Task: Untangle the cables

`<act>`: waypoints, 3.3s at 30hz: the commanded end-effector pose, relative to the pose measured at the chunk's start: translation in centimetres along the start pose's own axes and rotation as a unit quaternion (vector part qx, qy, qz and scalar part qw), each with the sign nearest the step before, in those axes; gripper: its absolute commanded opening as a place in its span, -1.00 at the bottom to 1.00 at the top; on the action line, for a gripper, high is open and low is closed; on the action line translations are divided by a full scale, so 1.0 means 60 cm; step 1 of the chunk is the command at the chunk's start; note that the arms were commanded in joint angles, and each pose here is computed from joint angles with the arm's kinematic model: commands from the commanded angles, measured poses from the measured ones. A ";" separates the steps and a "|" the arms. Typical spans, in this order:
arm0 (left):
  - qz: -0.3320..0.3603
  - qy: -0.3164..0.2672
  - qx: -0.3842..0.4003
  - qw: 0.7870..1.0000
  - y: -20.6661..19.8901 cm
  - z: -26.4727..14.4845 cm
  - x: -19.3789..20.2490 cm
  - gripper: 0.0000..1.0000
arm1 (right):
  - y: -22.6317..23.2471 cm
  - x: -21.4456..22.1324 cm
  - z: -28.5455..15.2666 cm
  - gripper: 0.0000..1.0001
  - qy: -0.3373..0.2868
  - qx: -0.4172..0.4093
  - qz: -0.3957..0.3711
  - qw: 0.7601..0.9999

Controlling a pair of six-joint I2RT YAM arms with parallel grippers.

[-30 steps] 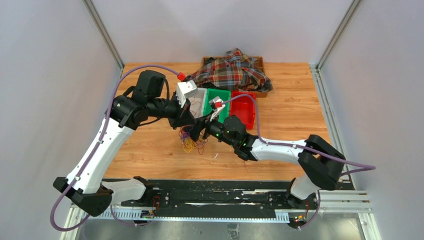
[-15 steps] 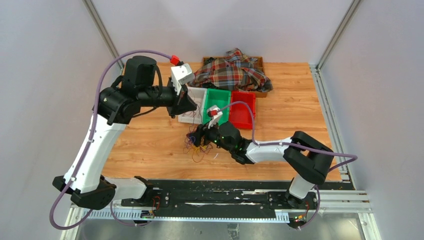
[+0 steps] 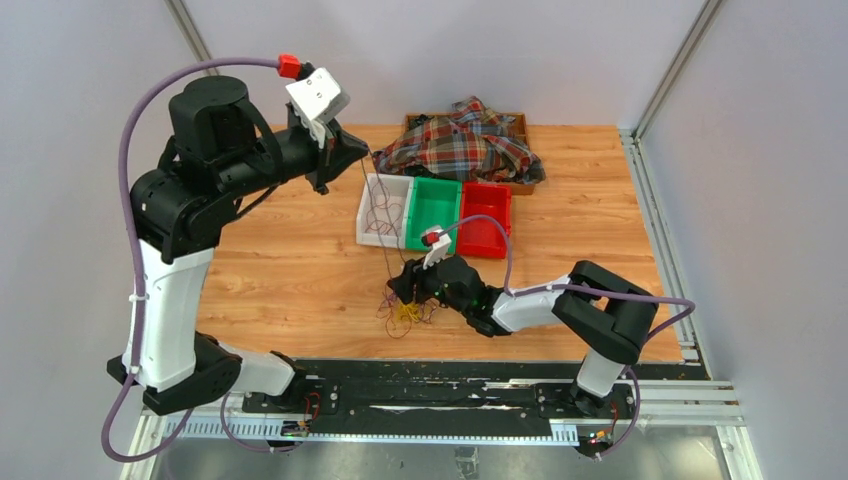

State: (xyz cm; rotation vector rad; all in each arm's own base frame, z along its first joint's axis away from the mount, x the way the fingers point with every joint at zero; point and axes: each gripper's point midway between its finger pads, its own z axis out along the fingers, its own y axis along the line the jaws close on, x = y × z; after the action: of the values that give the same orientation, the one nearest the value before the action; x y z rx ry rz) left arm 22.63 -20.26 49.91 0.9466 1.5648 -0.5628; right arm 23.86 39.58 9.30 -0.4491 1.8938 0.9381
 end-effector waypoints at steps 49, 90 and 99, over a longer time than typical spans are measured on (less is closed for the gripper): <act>0.032 -0.196 -0.090 0.976 0.069 0.035 -0.124 -0.99 | 0.022 -0.201 -0.046 0.50 -0.074 0.043 -0.019 0.996; 0.037 -0.087 -0.054 0.994 0.119 0.331 0.066 -0.99 | -0.160 -0.175 -0.258 0.27 -0.140 0.188 0.026 0.972; 0.040 0.036 -0.026 0.998 0.107 0.380 0.223 -0.99 | -0.178 -0.170 -0.267 0.23 -0.141 0.206 0.034 0.968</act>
State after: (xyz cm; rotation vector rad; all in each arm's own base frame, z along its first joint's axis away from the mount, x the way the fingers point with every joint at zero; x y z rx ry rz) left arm 40.74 -31.03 35.87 0.9178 1.5525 -0.4849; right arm 25.78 21.28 18.87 -0.0417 1.7688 0.6499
